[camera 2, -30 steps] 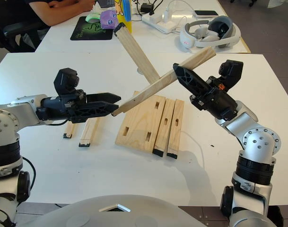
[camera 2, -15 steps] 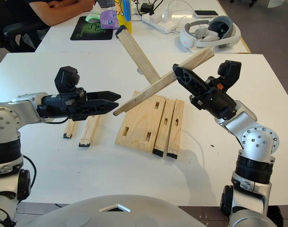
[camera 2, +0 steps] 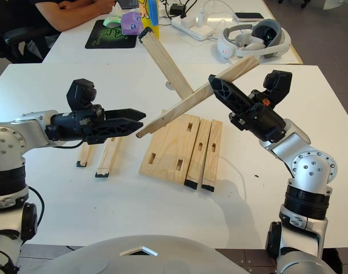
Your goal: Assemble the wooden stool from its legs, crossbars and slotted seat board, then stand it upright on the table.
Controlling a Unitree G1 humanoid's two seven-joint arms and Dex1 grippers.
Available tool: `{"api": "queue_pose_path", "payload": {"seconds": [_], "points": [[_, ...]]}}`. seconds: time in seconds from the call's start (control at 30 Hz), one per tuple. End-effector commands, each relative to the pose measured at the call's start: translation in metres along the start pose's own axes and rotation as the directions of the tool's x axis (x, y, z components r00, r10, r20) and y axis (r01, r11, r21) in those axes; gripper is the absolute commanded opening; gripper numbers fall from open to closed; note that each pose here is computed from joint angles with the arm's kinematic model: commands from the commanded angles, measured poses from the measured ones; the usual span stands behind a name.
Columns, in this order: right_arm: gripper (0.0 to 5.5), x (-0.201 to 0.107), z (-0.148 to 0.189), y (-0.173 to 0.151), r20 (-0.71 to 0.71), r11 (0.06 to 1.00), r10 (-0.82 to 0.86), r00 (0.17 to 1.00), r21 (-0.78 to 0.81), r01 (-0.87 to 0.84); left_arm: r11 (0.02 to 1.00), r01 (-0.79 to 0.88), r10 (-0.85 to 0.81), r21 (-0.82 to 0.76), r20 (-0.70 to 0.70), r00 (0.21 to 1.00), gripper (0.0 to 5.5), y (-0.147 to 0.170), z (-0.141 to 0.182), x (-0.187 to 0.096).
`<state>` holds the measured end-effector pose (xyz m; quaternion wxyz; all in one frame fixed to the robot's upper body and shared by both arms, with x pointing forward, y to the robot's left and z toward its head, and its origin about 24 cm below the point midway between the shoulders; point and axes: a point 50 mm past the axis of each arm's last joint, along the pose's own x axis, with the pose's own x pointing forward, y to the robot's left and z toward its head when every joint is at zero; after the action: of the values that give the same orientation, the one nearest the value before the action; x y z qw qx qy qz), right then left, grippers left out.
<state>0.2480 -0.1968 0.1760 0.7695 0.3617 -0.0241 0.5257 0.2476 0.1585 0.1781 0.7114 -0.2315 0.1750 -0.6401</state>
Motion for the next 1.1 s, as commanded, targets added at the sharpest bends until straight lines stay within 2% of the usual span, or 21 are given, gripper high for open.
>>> {"api": "queue_pose_path", "payload": {"seconds": [0.03,1.1], "points": [[2.06,0.011,0.003,-0.004,-0.005,0.999,0.038,0.999,-0.010,-0.038,1.000,-0.016,0.016,0.023,0.005,1.000,3.12,0.000,0.004,-0.002],[2.06,-0.004,0.007,-0.002,0.003,0.999,0.027,1.000,-0.024,-0.026,1.000,0.010,-0.010,0.026,-0.011,1.000,3.12,0.001,0.001,0.011]]}}
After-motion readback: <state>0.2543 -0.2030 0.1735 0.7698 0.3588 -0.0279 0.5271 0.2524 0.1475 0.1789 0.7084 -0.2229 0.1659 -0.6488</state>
